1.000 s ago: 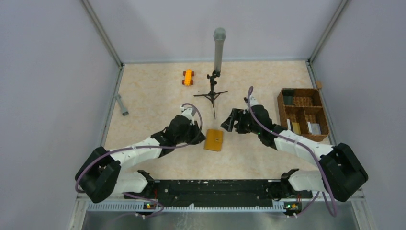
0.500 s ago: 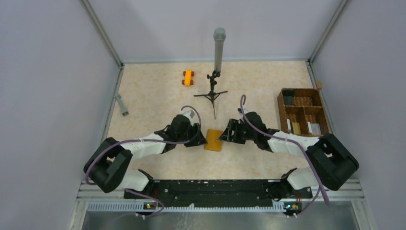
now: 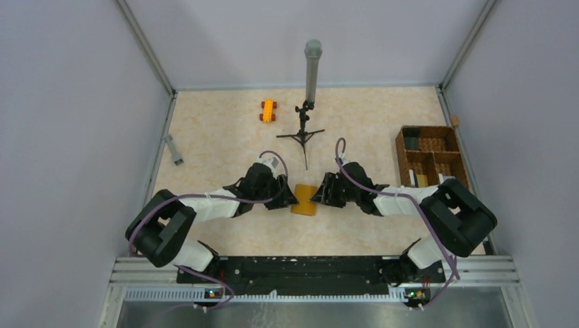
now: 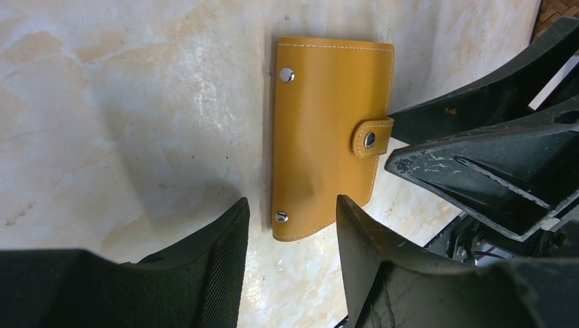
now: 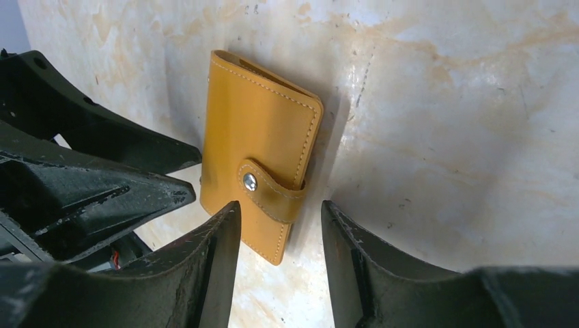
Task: Put the credit cards into the card holder
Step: Pick up the card holder from the center of the board.
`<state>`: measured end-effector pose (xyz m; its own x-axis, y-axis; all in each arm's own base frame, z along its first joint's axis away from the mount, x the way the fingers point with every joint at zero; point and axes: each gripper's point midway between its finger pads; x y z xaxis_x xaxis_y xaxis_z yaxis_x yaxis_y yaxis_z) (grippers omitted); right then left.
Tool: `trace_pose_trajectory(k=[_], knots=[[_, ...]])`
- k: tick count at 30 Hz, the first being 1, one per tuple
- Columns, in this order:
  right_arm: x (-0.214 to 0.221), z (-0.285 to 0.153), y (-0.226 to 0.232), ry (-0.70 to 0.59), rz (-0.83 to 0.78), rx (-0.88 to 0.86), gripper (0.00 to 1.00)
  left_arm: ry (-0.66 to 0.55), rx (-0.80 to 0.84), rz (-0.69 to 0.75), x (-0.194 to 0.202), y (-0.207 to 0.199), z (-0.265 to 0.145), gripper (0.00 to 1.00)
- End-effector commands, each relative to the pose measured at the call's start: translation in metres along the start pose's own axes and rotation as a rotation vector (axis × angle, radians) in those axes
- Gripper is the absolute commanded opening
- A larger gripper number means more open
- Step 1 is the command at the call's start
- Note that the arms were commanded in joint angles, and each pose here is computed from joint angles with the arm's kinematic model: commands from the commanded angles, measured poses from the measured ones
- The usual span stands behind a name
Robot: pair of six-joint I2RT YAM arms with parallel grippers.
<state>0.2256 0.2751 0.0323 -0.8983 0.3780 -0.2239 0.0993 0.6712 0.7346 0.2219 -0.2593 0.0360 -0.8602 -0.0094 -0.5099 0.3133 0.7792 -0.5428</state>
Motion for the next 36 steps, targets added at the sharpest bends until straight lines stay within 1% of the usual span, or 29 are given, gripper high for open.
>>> trace_pose_trajectory(k=[1,6,12,17,21,26,28,34,36], knots=[[-0.008,0.009,0.010,-0.026,-0.002,-0.026,0.46,-0.029,0.027,-0.012,-0.009,-0.004,0.006,0.51],[-0.007,0.013,0.009,-0.022,0.001,-0.026,0.40,-0.026,0.030,-0.025,-0.007,0.000,0.009,0.49],[-0.006,0.017,0.012,-0.012,0.008,-0.049,0.29,-0.021,0.032,-0.033,-0.003,0.003,0.012,0.48],[-0.010,0.014,0.015,-0.032,0.012,-0.051,0.01,-0.033,0.031,-0.031,-0.005,0.003,0.009,0.47],[-0.016,0.005,0.027,-0.062,-0.007,-0.090,0.00,-0.078,0.024,-0.014,-0.015,0.001,-0.002,0.49],[-0.020,-0.017,0.056,-0.092,-0.050,-0.222,0.00,-0.160,0.037,0.027,-0.036,-0.007,-0.027,0.53],[-0.022,-0.029,0.070,-0.107,-0.067,-0.287,0.00,-0.188,0.061,0.036,-0.044,-0.013,-0.040,0.62],[-0.026,-0.070,0.111,-0.154,-0.147,-0.464,0.00,-0.293,0.156,0.105,-0.067,-0.040,-0.082,0.80],[-0.026,-0.084,0.124,-0.169,-0.178,-0.519,0.00,-0.309,0.185,0.133,-0.071,-0.049,-0.093,0.87]])
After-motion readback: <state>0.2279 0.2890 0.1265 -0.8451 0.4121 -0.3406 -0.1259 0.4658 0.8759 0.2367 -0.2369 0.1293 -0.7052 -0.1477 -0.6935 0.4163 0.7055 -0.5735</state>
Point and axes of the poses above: each gripper's point midway between its finger pads, its own z axis out along the fingers, its own y axis along the line the jaws close on, x = y × z, and after that the axes turned 14 degrees about z, right-handed
